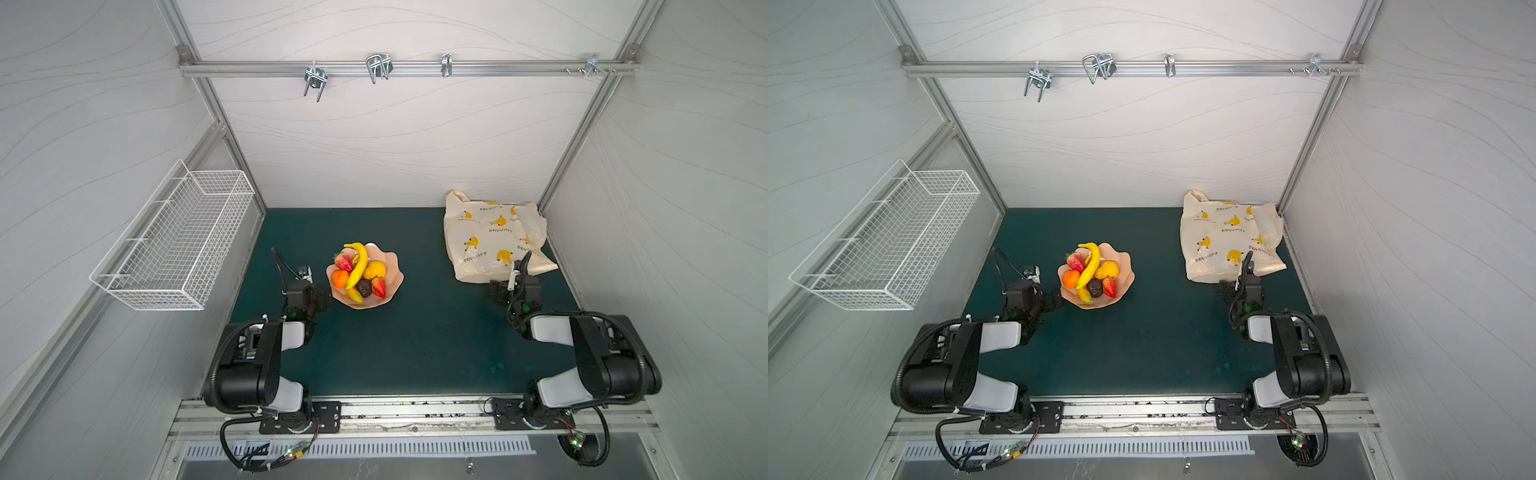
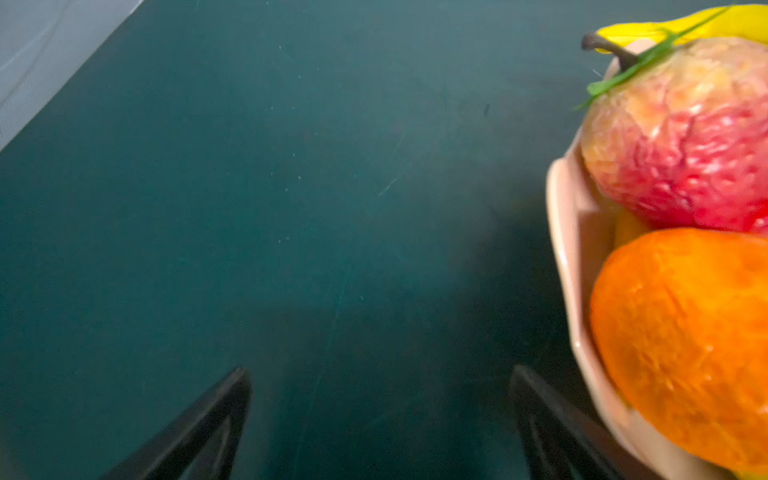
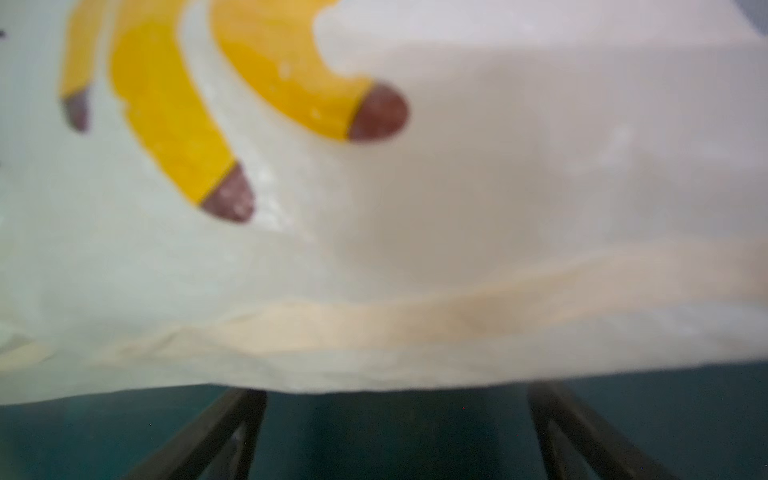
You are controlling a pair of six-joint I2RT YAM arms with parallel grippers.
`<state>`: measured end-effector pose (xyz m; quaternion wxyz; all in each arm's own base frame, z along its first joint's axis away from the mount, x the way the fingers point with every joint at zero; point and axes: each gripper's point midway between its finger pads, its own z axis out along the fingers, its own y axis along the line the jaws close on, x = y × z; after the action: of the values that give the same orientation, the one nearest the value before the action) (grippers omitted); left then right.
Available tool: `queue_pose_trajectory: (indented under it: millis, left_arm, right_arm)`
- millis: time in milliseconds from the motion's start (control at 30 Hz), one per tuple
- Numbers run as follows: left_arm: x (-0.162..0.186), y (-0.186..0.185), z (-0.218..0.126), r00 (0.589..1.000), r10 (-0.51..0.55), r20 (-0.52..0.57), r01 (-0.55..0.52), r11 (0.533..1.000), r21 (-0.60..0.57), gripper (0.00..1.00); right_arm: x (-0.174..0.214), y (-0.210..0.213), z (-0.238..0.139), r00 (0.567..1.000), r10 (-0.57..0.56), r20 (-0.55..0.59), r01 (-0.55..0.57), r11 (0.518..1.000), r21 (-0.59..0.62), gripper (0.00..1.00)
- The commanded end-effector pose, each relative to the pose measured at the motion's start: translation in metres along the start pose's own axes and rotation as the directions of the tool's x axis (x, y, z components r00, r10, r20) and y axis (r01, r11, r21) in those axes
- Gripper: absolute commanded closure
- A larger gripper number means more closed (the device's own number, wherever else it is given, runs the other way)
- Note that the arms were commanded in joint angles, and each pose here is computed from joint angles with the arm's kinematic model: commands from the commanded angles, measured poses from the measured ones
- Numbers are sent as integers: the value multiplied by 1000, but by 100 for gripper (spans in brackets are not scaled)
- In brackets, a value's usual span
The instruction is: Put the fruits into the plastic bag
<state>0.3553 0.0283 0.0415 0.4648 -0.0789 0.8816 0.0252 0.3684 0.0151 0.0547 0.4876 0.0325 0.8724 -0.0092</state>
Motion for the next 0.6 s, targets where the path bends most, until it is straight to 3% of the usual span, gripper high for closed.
queue_pose_trajectory:
  millis: [0, 567]
  left_arm:
    - [-68, -7, 10, 974, -15, 225, 15, 1000, 0, 1]
    - [-68, -7, 10, 973, -13, 231, 13, 1000, 1, 1]
  right_arm:
    - [-40, 6, 11, 988, -43, 148, 41, 999, 15, 1]
    - [-40, 6, 11, 988, -43, 150, 41, 999, 15, 1]
